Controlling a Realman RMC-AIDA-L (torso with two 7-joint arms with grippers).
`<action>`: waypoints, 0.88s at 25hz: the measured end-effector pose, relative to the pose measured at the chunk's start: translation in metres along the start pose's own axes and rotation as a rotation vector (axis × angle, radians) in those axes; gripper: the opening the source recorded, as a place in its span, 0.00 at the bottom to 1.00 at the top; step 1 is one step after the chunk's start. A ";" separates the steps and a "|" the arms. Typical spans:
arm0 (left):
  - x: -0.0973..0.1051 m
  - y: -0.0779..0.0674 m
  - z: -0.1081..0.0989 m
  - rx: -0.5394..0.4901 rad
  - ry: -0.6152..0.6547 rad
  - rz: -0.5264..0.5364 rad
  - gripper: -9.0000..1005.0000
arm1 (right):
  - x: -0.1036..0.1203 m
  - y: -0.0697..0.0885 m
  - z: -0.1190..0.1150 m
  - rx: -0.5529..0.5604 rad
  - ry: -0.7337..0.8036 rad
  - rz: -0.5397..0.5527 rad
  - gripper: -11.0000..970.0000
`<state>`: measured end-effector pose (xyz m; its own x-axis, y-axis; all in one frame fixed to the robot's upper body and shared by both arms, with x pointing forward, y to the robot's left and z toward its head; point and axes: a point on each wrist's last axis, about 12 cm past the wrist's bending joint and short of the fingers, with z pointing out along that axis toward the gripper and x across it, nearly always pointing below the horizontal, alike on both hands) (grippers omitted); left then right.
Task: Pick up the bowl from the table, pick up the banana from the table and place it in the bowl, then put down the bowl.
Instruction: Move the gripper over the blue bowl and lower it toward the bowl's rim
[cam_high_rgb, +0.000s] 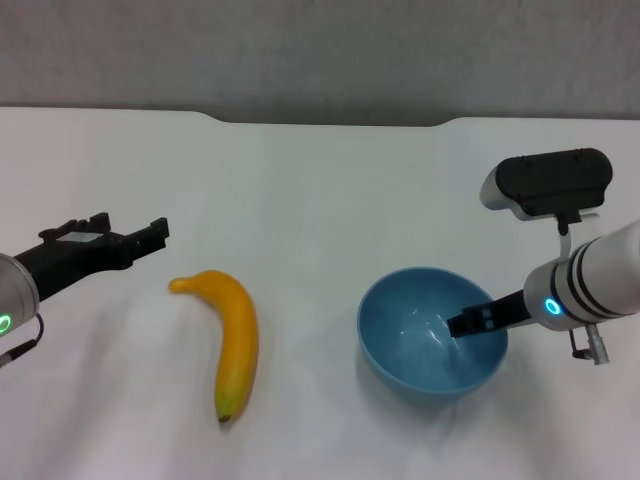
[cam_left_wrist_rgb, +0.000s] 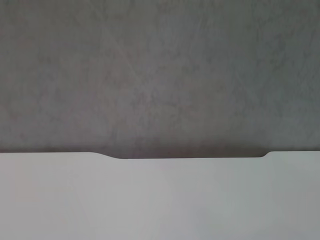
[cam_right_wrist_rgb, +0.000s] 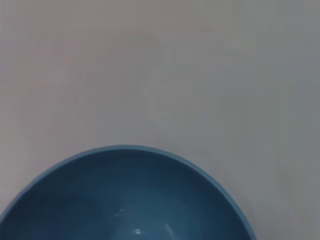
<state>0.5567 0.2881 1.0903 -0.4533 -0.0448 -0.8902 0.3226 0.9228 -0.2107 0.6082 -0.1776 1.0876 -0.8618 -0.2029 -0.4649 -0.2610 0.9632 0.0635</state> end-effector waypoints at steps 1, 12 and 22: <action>0.000 0.000 0.000 0.001 0.000 0.000 0.89 | 0.000 -0.001 0.000 0.000 -0.001 0.002 0.79; 0.000 0.000 0.000 -0.002 -0.001 -0.001 0.89 | 0.004 -0.005 0.002 0.009 -0.001 0.006 0.45; 0.000 0.001 0.000 -0.004 0.000 -0.002 0.89 | 0.006 -0.008 0.003 0.028 -0.007 -0.008 0.10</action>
<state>0.5565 0.2892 1.0899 -0.4540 -0.0470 -0.8897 0.3179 0.9243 -0.2111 0.6066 -0.1862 1.0820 -0.8568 -0.2093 -0.4712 -0.2551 0.9663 0.0347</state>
